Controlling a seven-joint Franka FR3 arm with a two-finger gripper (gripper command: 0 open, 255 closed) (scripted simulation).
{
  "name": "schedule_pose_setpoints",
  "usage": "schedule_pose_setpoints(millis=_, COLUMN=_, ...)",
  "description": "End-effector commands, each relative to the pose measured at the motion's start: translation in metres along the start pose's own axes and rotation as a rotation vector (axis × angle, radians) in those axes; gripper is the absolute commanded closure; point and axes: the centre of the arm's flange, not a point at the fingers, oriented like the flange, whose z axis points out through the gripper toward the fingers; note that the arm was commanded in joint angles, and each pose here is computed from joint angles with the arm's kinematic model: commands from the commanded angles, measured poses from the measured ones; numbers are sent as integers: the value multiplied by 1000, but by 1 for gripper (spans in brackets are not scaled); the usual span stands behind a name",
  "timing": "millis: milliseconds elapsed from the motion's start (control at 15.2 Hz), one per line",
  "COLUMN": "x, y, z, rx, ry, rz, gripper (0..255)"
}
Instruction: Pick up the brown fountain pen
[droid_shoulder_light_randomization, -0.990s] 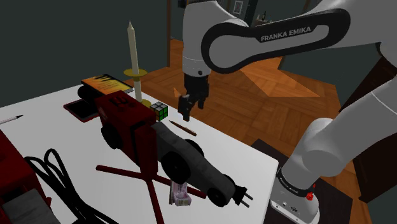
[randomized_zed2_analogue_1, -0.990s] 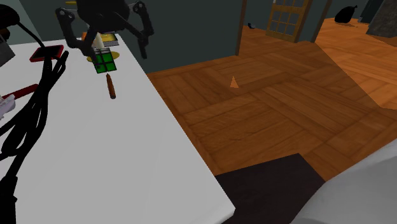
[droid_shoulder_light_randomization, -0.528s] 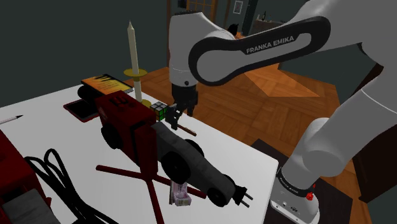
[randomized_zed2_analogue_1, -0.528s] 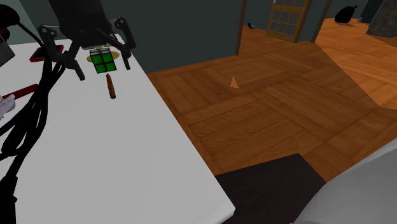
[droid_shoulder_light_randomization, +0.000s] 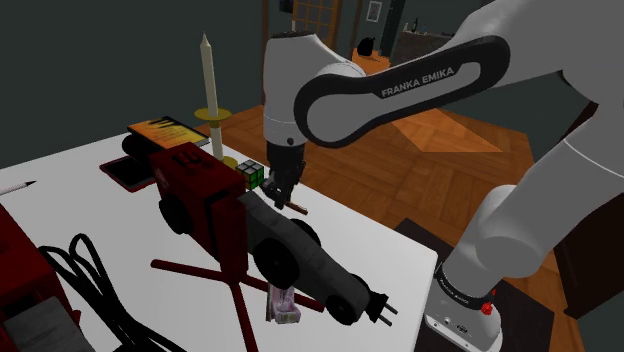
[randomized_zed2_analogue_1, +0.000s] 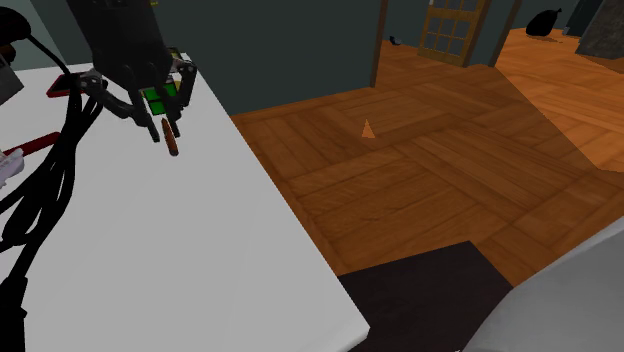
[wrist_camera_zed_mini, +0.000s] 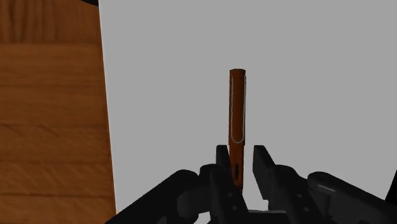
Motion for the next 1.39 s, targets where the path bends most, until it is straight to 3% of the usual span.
schedule_pose_setpoints(millis=0, x=1, y=7, z=6, rx=-23, ry=-8, rz=-1, gripper=255)
schedule_pose_setpoints(millis=396, x=1, y=6, z=5, rx=-23, ry=-8, rz=-1, gripper=255)
schedule_pose_setpoints(millis=1320, x=1, y=7, z=-69, rx=-23, ry=-8, rz=-1, gripper=255)
